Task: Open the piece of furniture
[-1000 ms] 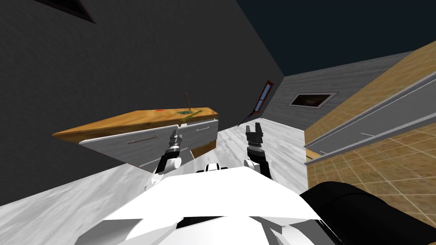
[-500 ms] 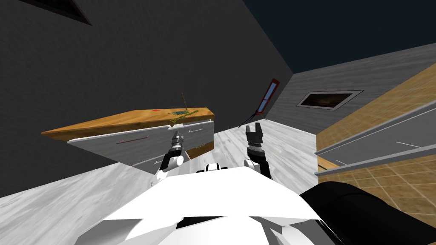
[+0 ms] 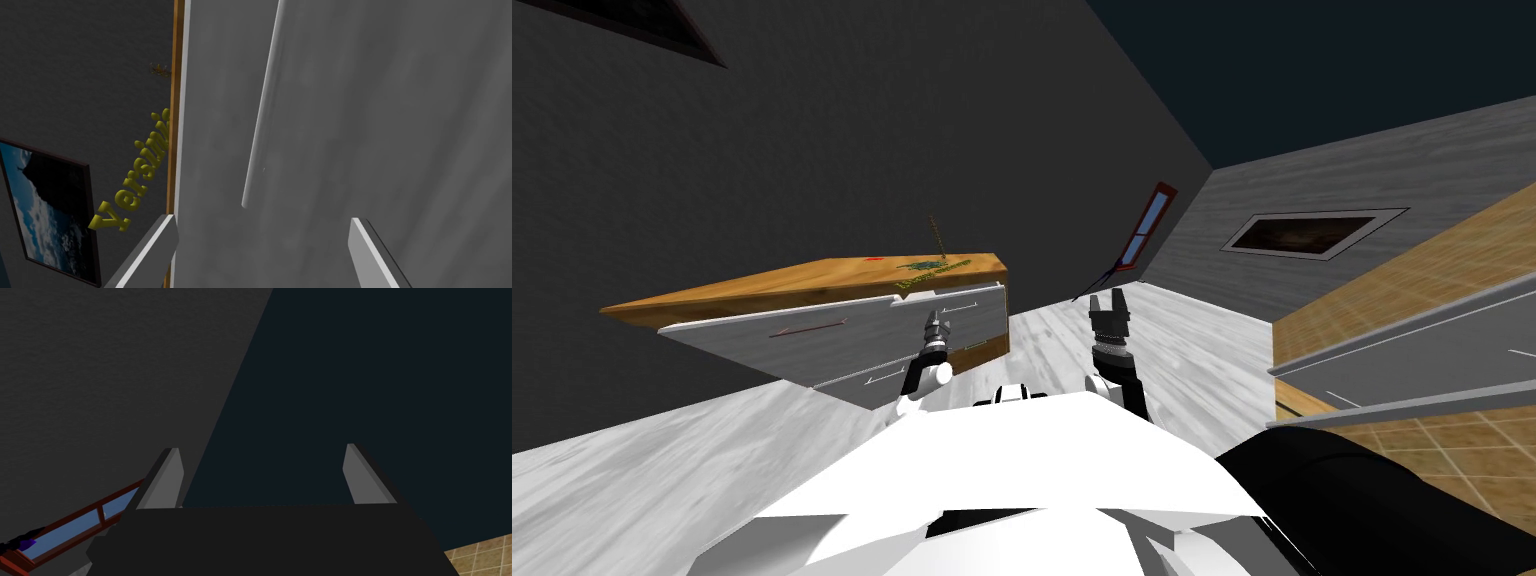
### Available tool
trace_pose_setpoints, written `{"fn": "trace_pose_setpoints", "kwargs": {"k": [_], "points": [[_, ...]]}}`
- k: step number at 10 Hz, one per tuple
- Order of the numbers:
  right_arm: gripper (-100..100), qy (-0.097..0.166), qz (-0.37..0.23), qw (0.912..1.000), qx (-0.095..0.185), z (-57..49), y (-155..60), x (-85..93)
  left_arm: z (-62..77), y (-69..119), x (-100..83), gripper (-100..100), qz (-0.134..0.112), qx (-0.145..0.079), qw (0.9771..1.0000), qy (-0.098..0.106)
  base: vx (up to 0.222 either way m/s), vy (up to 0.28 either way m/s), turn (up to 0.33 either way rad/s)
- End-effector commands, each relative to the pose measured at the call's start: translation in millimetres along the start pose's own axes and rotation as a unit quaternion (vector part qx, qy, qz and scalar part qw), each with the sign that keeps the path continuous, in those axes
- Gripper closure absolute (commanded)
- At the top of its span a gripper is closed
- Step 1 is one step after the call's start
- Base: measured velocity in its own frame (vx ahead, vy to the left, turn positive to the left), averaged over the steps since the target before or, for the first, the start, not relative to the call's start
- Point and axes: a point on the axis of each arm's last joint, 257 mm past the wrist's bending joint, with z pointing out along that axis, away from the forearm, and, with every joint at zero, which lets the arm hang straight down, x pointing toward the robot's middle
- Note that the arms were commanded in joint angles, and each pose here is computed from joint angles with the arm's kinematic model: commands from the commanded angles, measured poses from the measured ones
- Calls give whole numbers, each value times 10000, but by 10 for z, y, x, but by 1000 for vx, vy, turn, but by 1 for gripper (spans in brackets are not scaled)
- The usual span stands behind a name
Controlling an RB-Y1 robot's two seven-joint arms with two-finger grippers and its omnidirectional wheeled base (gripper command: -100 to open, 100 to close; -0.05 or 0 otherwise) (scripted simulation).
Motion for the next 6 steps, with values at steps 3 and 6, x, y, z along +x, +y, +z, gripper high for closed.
{"fn": "trace_pose_setpoints", "kwargs": {"k": [3,6], "points": [[0,0,-1,10000,1,0,0,-1,62,-75,19,-100,1,4,10000,23,61,-3,24],[0,0,0,10000,0,0,0,0,108,-151,-56,-100,186,110,9997,83,-23,-1,-8]]}}
